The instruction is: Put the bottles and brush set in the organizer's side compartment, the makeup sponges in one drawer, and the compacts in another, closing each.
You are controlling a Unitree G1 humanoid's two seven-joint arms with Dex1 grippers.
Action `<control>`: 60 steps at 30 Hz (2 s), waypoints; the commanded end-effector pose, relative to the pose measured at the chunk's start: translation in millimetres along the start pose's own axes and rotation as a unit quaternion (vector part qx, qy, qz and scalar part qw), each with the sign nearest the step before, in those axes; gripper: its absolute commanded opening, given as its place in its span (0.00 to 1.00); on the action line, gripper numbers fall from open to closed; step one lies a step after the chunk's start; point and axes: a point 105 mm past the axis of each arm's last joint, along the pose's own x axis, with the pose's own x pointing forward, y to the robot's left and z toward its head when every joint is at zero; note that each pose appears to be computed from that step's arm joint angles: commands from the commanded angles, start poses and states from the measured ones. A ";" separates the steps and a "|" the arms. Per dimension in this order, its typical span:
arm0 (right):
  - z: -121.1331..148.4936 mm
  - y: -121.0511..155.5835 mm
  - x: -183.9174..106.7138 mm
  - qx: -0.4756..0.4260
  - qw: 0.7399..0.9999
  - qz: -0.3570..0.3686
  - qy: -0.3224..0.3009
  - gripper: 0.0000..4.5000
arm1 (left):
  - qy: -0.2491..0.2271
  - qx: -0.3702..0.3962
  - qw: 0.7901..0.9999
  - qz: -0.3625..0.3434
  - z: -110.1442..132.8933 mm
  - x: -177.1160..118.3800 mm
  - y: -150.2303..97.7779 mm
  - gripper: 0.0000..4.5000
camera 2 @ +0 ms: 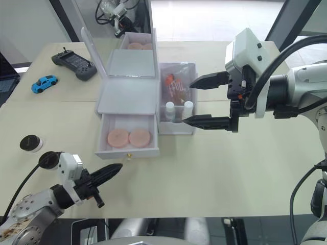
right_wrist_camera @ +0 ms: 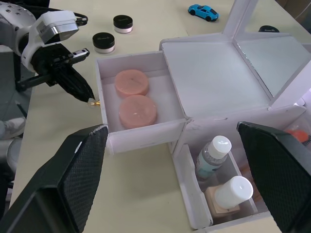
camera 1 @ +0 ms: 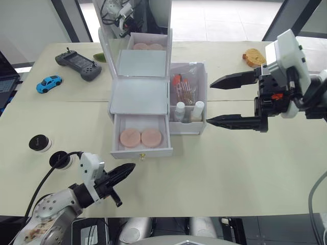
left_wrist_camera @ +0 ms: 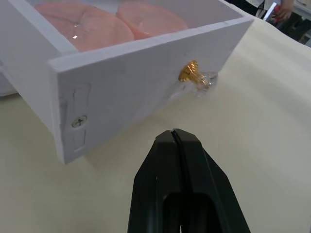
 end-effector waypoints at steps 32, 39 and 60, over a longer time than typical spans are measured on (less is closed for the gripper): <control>29.2 -13.6 -34.7 -0.041 0.997 -0.069 -0.003 1.00 | -0.118 0.049 0.991 0.047 63.1 76.9 48.3 0.01; 27.4 -13.4 -33.9 -0.040 0.997 -0.072 -0.003 1.00 | -0.113 0.056 0.991 0.047 62.9 76.9 50.4 0.01; -127.2 -9.3 -126.1 0.227 0.926 -0.299 -0.037 1.00 | -0.021 0.144 0.972 0.185 106.5 -58.1 215.2 0.69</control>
